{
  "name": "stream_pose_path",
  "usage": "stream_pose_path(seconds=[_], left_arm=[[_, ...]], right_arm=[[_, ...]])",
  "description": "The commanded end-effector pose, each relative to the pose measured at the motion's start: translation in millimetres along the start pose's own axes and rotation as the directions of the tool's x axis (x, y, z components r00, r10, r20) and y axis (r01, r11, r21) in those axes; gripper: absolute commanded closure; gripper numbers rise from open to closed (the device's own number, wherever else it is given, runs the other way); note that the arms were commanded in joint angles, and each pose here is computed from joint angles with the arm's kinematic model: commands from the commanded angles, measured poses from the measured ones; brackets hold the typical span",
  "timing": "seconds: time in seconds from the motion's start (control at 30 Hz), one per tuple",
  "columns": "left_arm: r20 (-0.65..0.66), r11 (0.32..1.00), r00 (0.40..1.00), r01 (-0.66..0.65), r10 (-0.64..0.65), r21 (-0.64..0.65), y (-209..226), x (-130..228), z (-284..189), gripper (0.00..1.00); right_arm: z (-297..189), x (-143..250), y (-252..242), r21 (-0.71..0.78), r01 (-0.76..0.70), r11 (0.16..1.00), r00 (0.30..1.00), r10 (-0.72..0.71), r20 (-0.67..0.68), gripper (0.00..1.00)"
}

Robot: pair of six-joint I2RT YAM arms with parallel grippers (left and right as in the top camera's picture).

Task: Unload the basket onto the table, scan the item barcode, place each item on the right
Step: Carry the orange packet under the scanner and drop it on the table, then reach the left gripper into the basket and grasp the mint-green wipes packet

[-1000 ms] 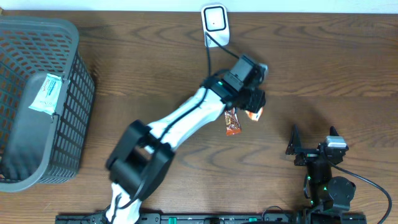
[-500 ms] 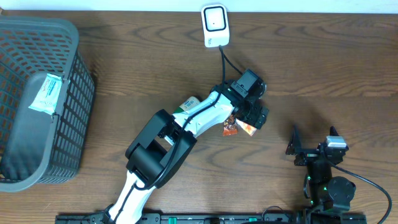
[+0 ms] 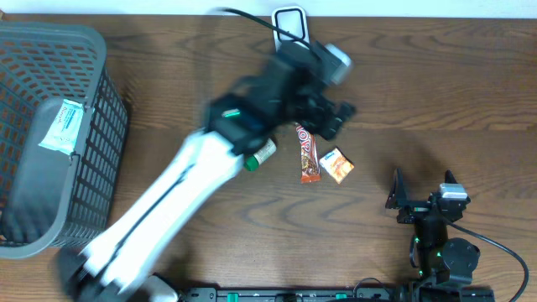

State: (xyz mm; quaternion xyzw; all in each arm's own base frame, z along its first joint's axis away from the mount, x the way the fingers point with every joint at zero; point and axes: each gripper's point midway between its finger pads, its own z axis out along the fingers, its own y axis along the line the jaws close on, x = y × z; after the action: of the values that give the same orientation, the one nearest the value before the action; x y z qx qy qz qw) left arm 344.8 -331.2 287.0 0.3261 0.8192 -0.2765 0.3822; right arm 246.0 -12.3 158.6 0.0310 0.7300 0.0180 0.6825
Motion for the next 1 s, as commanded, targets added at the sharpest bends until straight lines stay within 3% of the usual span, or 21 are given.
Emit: stream_pose_path(seconds=[0.0, 0.13, 0.23, 0.3, 0.4, 0.47, 0.53, 0.6, 0.7, 0.83, 0.97], left_arm=[[0.119, 0.931, 0.989, -0.035, 0.084, -0.364, 71.7, -32.3, -102.8, 0.02], [0.203, 0.755, 0.979, 0.125, 0.011, -0.644, 147.9, -27.7, -196.6, 0.02], [0.328, 0.562, 0.936, 0.341, -0.129, -0.753, 204.3, -1.1, -267.6, 0.02], [0.431, 0.413, 0.871, 0.491, -0.234, -0.767, 236.9, 27.8, -308.7, 0.02], [0.594, 0.149, 0.721, 0.671, -0.357, -0.726, 273.2, 81.4, -364.1, 0.02], [0.682, -0.007, 0.619, 0.738, -0.391, -0.674, 286.9, 113.3, -392.1, 0.02], [0.723, -0.105, 0.563, 0.755, -0.4, -0.647, 296.7, 136.9, -410.5, 0.02], [0.715, -0.148, 0.563, 0.734, -0.415, -0.663, 306.8, 153.9, -419.5, 0.02], [0.63, -0.135, 0.619, 0.655, -0.469, -0.744, 323.2, 171.9, -417.4, 0.02], [0.417, -0.032, 0.7, 0.492, -0.58, -0.87, 349.4, 200.7, -394.9, 0.02], [0.198, 0.098, 0.721, 0.346, -0.664, -0.933, 372.4, 233.2, -369.5, 0.02]], right_arm=[[-0.1, 0.3, 2.4, -0.01, -0.012, 1.0, 1.0, 0.012, 0.0, 0.01], [-0.1, 0.2, 2.4, -0.01, -0.011, 1.0, 1.0, 0.011, 0.0, 0.01], [-0.1, 0.3, 2.4, -0.009, -0.012, 1.0, 1.0, 0.012, 0.0, 0.01], [-0.1, 0.3, 2.4, -0.01, -0.012, 1.0, 1.0, 0.012, 0.0, 0.01], [-0.1, 0.3, 2.4, -0.01, -0.011, 1.0, 1.0, 0.011, 0.0, 0.01], [-0.1, 0.3, 2.4, -0.01, -0.011, 1.0, 1.0, 0.011, 0.0, 0.01], [-0.1, 0.3, 2.4, -0.009, -0.012, 1.0, 1.0, 0.012, 0.0, 0.01], [-0.1, 0.3, 2.4, -0.009, -0.012, 1.0, 1.0, 0.012, 0.0, 0.01], [-0.1, 0.2, 2.4, -0.01, -0.012, 1.0, 1.0, 0.012, 0.0, 0.01], [-0.1, 0.3, 2.4, -0.01, -0.012, 1.0, 1.0, 0.012, 0.0, 0.01], [-0.1, 0.3, 2.4, -0.01, -0.012, 1.0, 1.0, 0.012, 0.0, 0.01]])
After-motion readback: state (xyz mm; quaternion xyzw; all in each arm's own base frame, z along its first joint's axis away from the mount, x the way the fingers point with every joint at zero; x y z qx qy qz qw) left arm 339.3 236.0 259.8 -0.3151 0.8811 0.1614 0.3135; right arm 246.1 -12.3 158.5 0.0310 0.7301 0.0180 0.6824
